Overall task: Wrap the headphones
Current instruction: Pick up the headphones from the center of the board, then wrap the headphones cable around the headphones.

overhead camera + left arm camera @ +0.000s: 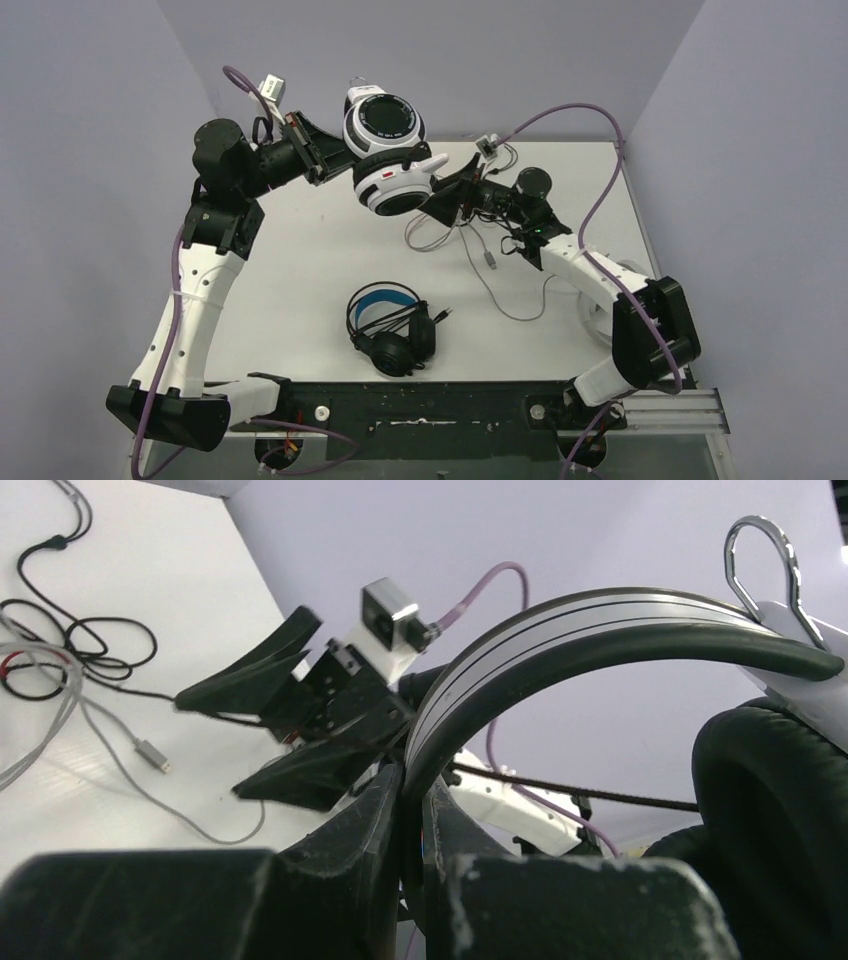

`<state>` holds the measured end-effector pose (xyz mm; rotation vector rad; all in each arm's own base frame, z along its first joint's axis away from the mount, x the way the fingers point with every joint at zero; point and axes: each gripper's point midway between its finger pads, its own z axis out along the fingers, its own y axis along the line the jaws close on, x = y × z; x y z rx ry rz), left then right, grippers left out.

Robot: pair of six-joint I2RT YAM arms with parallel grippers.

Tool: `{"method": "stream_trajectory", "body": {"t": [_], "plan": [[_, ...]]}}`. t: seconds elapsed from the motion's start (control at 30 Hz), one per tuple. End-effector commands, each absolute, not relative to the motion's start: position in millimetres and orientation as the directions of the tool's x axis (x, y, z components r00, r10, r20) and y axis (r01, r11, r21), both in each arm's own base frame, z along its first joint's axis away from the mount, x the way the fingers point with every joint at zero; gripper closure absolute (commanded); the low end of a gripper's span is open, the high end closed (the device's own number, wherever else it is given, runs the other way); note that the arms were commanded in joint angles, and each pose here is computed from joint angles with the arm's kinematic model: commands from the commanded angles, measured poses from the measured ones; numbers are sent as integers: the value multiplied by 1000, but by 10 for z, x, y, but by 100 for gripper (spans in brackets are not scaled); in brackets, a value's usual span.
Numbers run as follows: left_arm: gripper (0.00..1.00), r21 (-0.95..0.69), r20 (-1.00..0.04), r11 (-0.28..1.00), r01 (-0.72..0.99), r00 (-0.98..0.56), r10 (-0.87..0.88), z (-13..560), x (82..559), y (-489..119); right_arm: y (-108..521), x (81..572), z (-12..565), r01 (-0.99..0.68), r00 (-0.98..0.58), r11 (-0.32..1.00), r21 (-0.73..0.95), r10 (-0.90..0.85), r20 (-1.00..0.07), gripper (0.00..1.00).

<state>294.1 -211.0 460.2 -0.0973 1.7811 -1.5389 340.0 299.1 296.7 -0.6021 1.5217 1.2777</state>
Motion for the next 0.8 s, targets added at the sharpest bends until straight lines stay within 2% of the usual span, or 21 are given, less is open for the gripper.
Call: {"method": "stream_trajectory", "body": {"t": [0.0, 0.17, 0.37, 0.47, 0.57, 0.67, 0.77], "plan": [[100, -821, -536, 151, 550, -654, -534, 5099, 2758, -2139, 3269, 3349, 3331, -904, -291, 225, 363, 298, -909, 22], [100, -822, -525, 129, 555, -651, -548, 5185, 2766, -2141, 3448, 3447, 3215, -890, -316, 231, 394, 311, -896, 24], [100, -815, -542, 176, 552, -621, -566, 5158, 2819, -2124, 3604, 3479, 3095, -881, -376, 181, 437, 293, -879, 52], [100, -797, -577, 249, 551, -572, -583, 5115, 2849, -2111, 3701, 3439, 3007, -871, -411, 157, 465, 285, -866, 55], [100, -792, -572, 258, 552, -526, -629, 5168, 2894, -2098, 3780, 3459, 2889, -856, -431, 171, 488, 286, -856, 55], [100, -825, -525, 279, 492, -482, -702, 5187, 3042, -2025, 3810, 3541, 2801, -832, -451, 201, 518, 301, -840, 62], [100, -831, -527, 390, 397, -340, -779, 5161, 3249, -1850, 3881, 3556, 2771, -822, -465, 194, 535, 313, -828, 68]]}}
